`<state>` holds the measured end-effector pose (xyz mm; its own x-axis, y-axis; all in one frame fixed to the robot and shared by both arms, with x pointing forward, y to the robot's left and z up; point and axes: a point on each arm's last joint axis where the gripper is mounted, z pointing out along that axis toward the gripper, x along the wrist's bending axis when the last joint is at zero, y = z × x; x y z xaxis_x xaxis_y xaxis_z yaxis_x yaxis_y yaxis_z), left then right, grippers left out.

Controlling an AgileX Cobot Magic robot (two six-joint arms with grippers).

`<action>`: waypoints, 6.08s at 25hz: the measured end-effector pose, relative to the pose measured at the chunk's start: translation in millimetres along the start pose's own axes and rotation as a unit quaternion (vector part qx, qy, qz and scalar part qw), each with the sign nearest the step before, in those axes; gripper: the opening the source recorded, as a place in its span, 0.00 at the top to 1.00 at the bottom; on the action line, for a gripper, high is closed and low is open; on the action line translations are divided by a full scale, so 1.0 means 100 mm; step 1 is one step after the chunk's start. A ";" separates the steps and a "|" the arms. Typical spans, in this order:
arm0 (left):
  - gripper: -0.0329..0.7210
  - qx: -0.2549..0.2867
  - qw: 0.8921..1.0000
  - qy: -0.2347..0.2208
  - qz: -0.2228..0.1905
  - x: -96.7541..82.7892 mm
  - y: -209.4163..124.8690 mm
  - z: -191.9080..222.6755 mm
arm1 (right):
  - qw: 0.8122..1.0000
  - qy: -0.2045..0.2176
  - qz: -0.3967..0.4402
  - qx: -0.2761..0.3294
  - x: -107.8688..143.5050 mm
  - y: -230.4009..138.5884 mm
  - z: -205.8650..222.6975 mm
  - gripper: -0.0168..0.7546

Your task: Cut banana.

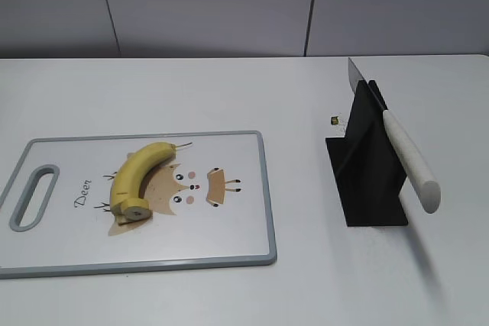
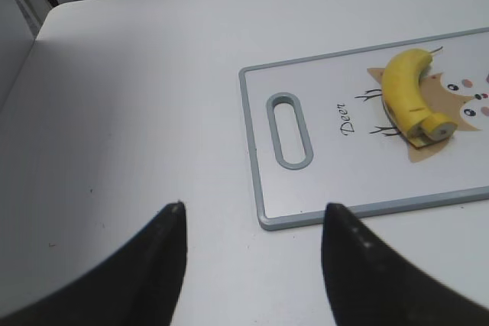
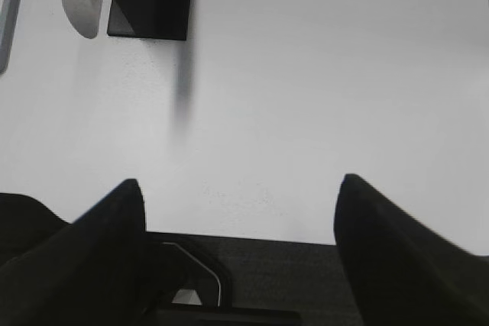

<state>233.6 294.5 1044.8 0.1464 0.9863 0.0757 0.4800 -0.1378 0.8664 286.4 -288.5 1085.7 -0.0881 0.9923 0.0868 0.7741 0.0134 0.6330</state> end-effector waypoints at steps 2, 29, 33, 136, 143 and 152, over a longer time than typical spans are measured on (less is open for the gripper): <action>0.23 0.000 1.000 0.000 0.000 0.00 0.00 0.00 | 1.000 0.007 0.011 0.022 0.03 0.15 0.04 0.23; 0.23 0.000 1.000 0.000 -0.001 0.00 0.00 0.00 | 0.963 0.036 -0.065 0.258 0.88 1.36 1.62 0.23; 0.23 0.000 1.000 0.000 -0.001 0.00 0.00 0.00 | 0.958 0.029 -0.064 0.279 0.91 1.32 1.90 0.23; 0.23 0.082 0.840 -0.295 0.447 -0.27 1.64 1.29 | 0.732 0.290 -0.611 0.087 1.92 1.76 1.94 0.77; 0.23 0.146 0.783 -0.324 0.510 -0.46 1.51 1.65 | 0.724 0.317 -0.609 0.075 2.16 1.81 2.06 0.77; 0.24 0.196 0.784 -0.334 0.485 -0.53 1.37 2.10 | 0.716 0.328 -0.612 0.071 2.19 1.80 2.08 0.77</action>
<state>473.5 204.3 1055.9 0.9644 0.1512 0.2169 0.0727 -0.9404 0.3322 536.7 -43.2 1058.0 -0.9946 -0.0444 -0.0940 -0.0832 0.8822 0.4634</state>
